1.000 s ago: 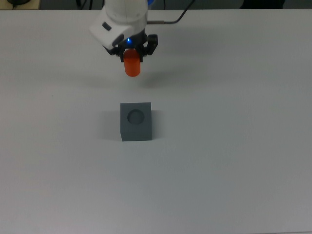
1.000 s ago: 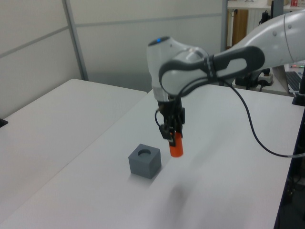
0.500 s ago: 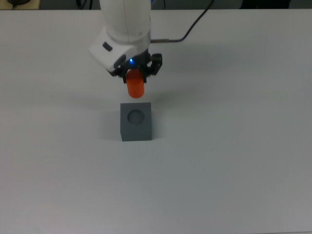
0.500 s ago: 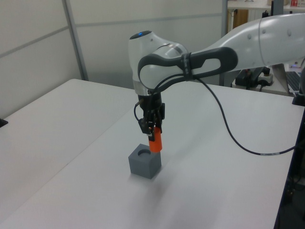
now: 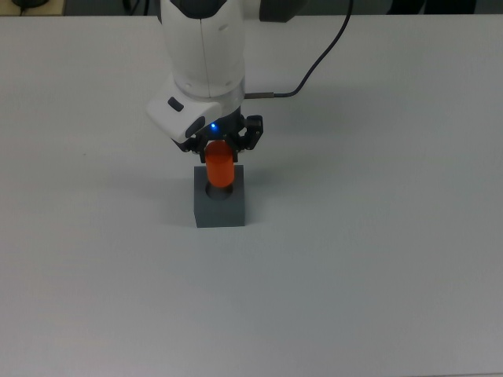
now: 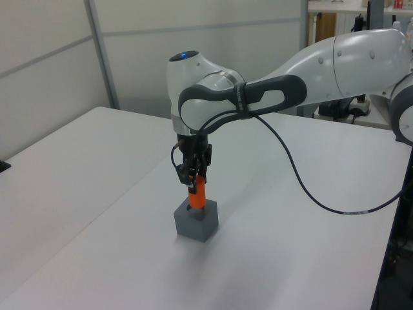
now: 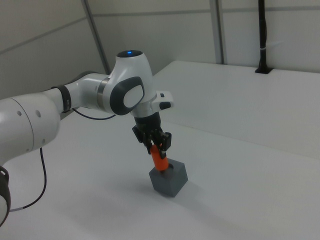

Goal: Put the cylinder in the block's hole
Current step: 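Lower the orange cylinder into the hole of the grey cube, then open the gripper and raise it away from the cylinder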

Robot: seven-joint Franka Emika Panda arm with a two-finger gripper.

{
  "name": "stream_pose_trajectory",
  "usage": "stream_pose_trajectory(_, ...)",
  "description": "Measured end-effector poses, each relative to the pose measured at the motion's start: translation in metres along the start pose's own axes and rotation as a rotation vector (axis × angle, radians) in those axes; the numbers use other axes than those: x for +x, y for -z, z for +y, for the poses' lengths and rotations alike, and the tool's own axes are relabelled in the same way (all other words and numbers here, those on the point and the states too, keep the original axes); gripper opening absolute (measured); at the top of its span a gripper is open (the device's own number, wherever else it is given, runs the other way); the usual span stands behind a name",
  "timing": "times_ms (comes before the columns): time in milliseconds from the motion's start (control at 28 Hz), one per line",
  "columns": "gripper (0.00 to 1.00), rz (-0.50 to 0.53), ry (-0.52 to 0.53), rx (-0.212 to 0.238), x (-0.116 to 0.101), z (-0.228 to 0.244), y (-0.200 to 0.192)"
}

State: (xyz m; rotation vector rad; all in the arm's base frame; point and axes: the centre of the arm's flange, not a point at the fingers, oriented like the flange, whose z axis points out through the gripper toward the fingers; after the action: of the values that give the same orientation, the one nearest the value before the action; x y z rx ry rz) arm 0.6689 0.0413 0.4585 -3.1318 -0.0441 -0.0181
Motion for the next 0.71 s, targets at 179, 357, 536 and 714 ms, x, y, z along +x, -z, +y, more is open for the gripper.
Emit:
stream_pose_trajectory(179, 0.51, 0.005, -0.003, -0.001, 0.004, 0.002, -0.01)
stream_pose_trajectory(357, 0.51, 0.015, -0.005, -0.003, 0.01, 0.004, -0.022)
stream_pose_trajectory(536, 0.51, 0.014, -0.006, -0.004, 0.012, 0.005, -0.028)
stream_pose_trajectory(714, 0.55, 0.015, -0.005, -0.004, 0.012, 0.005, -0.027)
